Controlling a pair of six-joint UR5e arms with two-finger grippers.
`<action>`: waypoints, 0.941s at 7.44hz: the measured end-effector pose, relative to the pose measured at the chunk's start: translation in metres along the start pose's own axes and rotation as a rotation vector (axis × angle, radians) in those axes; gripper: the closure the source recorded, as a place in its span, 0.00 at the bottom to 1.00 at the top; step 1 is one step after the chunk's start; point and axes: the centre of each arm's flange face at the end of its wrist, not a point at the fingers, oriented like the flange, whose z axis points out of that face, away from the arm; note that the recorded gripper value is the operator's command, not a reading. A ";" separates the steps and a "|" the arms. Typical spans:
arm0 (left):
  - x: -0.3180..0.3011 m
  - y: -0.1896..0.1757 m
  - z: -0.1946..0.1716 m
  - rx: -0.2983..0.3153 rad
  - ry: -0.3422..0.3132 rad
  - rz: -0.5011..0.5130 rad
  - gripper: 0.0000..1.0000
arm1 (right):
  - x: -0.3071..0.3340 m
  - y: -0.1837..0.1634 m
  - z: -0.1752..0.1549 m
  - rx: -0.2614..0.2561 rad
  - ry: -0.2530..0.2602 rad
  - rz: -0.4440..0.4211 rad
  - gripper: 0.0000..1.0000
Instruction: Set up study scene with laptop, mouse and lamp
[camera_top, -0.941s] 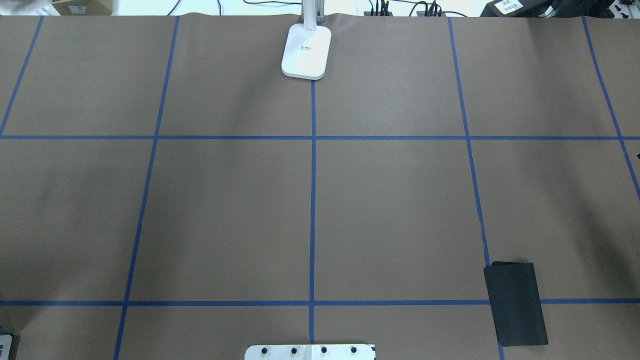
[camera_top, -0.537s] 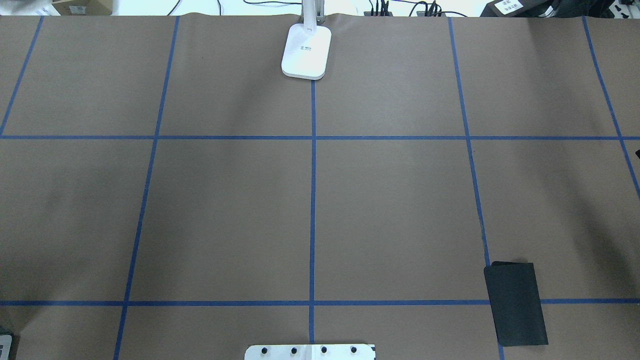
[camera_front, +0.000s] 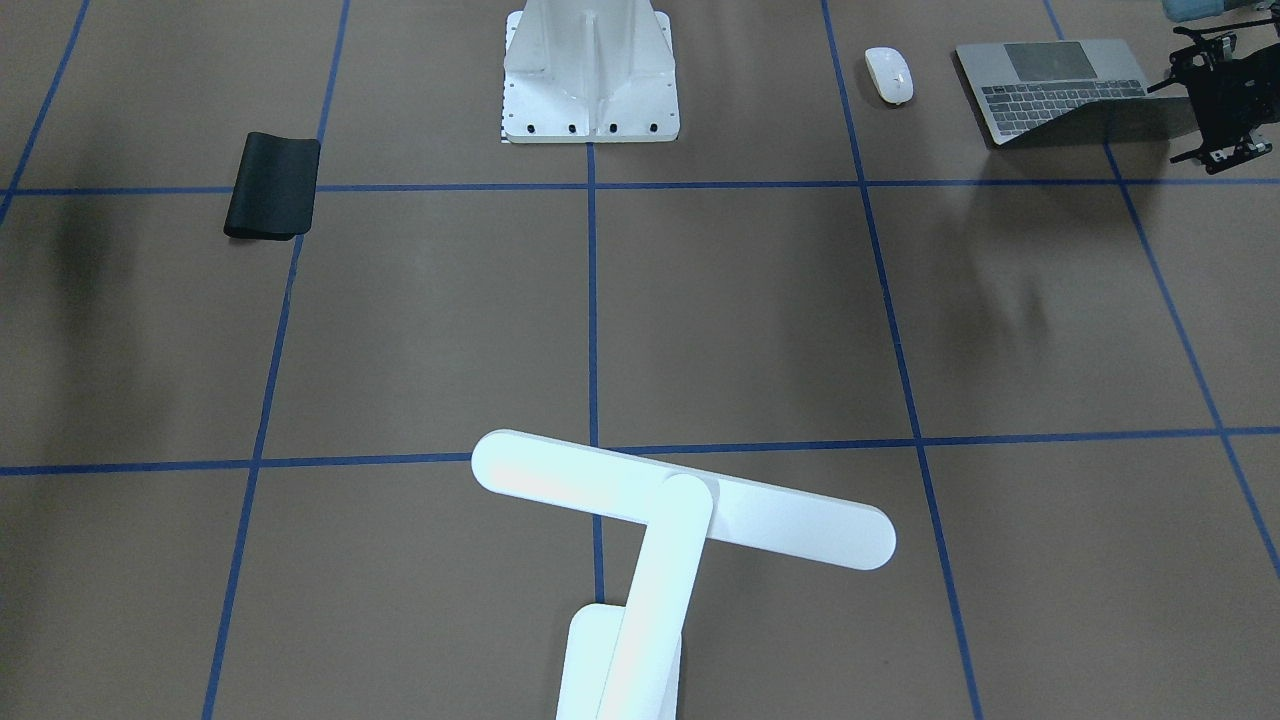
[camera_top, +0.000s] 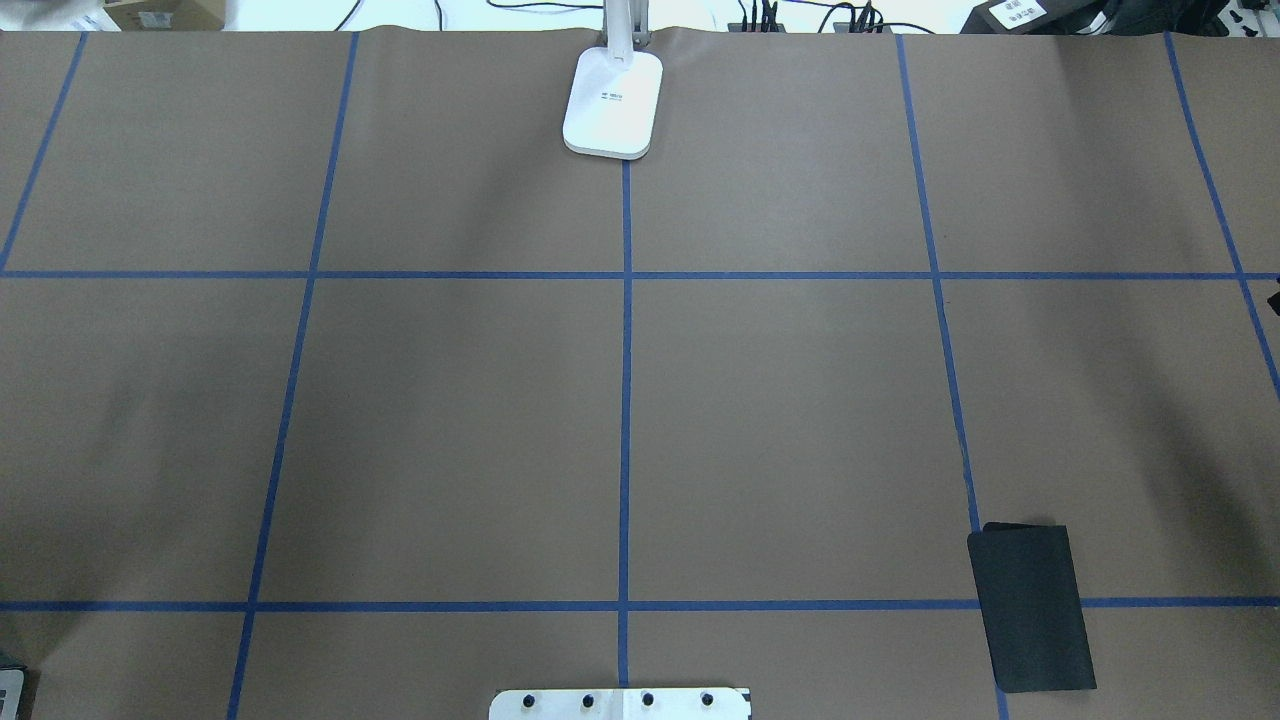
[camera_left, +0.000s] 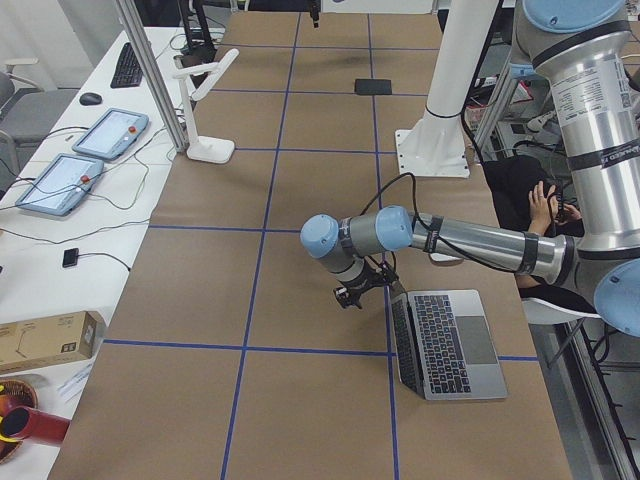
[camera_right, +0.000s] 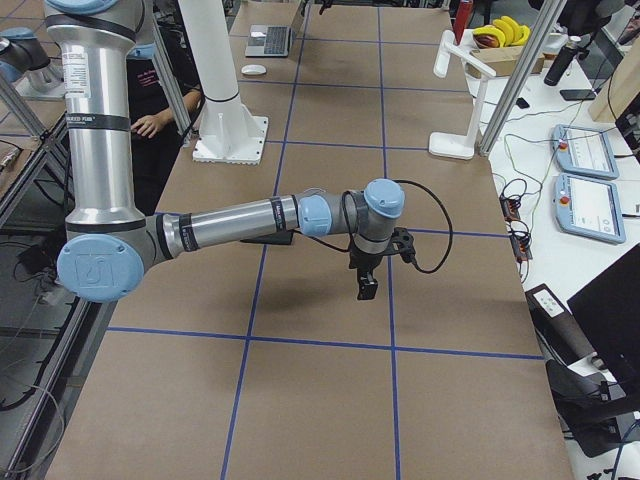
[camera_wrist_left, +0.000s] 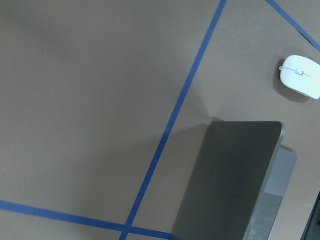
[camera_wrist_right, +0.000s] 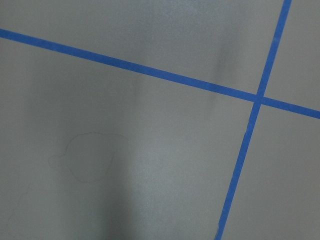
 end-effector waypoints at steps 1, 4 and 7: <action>0.000 -0.002 0.002 -0.004 0.005 0.023 0.14 | 0.000 -0.001 0.000 0.001 0.000 0.000 0.00; 0.016 0.003 0.009 -0.014 0.024 0.070 0.22 | -0.002 -0.005 -0.002 0.005 0.000 -0.002 0.00; 0.031 0.013 0.014 -0.020 0.038 0.063 0.62 | -0.002 -0.007 -0.002 0.005 0.000 -0.002 0.00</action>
